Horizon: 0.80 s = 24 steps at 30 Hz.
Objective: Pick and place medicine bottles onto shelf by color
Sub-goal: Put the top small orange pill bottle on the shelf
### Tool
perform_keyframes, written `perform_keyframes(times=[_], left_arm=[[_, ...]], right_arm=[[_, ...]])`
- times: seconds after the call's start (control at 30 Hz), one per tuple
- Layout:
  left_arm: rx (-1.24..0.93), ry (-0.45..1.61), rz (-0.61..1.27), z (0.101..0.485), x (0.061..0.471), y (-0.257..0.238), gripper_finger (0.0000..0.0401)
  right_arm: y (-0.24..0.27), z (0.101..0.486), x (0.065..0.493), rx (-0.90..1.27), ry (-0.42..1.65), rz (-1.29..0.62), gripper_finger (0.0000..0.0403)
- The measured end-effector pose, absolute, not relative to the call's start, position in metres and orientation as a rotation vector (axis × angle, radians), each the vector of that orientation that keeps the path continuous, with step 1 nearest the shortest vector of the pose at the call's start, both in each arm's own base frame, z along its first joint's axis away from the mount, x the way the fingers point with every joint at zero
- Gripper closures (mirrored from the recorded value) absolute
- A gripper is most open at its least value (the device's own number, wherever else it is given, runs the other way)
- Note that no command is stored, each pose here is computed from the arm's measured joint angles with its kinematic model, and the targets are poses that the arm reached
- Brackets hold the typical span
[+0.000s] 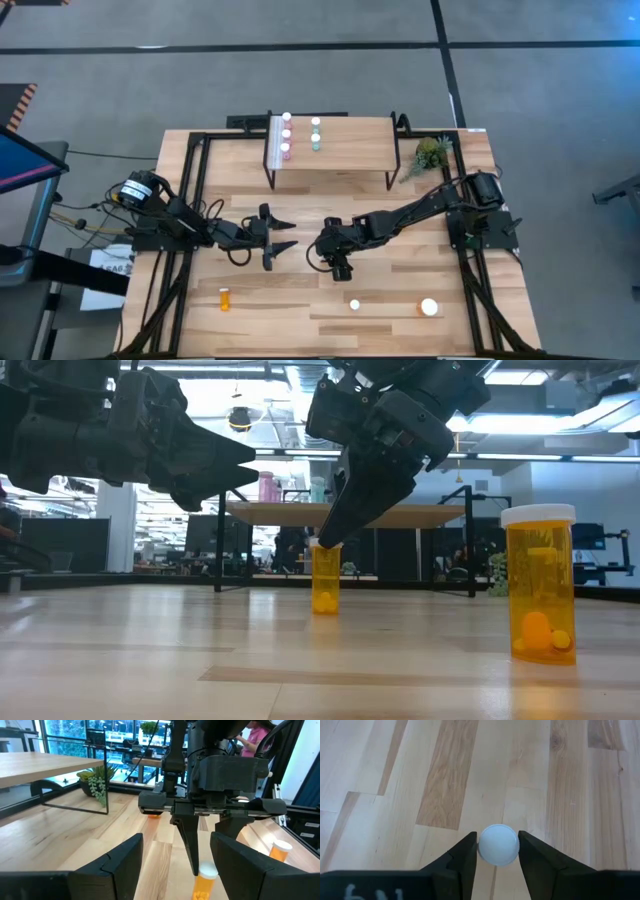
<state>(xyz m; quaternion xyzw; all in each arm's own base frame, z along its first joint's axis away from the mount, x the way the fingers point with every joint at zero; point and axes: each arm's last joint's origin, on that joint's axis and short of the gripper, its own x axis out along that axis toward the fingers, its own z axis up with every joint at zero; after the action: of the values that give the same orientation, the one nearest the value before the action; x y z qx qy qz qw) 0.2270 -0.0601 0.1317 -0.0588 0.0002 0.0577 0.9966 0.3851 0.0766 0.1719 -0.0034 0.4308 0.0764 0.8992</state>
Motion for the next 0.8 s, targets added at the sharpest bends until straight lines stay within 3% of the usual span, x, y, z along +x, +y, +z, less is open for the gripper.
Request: perform_keyframes(times=[0.8], left_arm=[[-0.12,0.012,0.118,0.1305,0.2269,-0.06,0.0179]], right_arm=[[0.0759,0.1719,0.3853,-0.006,0.891,0.157,0.0258]])
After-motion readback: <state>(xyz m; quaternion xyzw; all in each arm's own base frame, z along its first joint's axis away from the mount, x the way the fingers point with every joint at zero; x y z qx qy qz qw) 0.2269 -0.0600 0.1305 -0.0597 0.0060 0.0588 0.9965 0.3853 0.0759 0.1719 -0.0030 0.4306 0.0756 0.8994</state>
